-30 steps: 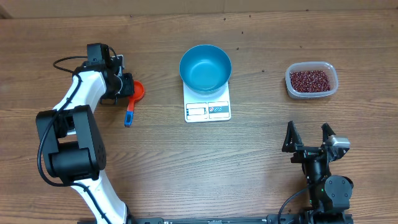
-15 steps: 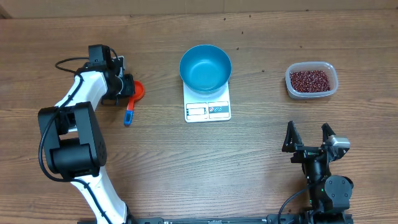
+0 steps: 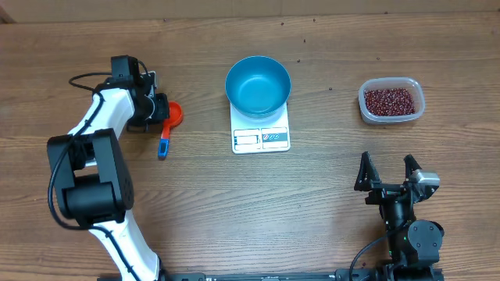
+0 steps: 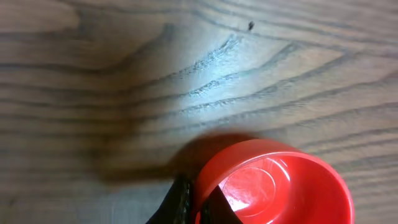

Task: Scoop item into bowl and weigh 150g on scale
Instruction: 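Close the left gripper on the red scoop and lift it, then carry the scoop toward center and reach the right gripper to it, then grasp the scoop handle with the right gripper, release left gripper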

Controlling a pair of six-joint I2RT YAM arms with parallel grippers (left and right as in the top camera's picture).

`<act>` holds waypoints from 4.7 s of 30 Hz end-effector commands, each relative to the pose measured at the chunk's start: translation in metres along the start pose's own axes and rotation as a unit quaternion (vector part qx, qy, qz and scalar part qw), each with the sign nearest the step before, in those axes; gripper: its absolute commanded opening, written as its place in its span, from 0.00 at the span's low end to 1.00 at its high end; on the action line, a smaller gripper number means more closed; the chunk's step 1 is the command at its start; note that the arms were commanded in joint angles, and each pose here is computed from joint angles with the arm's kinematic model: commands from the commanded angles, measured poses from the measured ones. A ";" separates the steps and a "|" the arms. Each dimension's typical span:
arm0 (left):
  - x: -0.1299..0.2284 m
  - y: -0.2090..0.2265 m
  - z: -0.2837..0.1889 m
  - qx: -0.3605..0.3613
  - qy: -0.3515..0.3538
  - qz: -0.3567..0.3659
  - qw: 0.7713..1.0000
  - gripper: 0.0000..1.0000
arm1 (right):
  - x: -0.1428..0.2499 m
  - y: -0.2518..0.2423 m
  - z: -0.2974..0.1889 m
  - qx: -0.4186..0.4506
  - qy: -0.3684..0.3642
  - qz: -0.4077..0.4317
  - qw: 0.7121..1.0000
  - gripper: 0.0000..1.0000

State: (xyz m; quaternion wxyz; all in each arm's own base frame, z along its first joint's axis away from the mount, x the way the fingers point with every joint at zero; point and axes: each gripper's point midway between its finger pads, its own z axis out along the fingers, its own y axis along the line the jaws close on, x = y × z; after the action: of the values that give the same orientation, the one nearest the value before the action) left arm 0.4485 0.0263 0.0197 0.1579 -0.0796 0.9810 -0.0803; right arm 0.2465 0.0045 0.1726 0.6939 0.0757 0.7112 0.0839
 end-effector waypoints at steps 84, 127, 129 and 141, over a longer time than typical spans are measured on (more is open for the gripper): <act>0.116 -0.194 -0.192 0.052 0.038 -0.579 0.813 0.04 | -0.034 0.214 0.026 -0.339 0.475 0.282 0.762 0.79; 0.126 -0.210 -0.190 0.061 0.097 -0.617 0.778 0.04 | -0.020 0.263 0.040 -0.281 0.498 0.371 0.732 0.16; 0.126 -0.210 -0.190 0.061 0.097 -0.617 0.779 0.04 | -0.020 0.263 0.040 -0.281 0.498 0.371 0.732 0.15; 0.126 -0.210 -0.190 0.061 0.097 -0.617 0.779 0.33 | -0.019 0.262 0.040 -0.277 0.498 0.371 0.733 0.11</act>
State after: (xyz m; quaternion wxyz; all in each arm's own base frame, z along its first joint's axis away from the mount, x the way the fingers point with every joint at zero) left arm 0.2962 -0.1743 0.1996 -0.0126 -0.6445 0.7296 -0.2284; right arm 0.2822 0.2551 0.2447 0.1366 0.0854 0.8167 0.5542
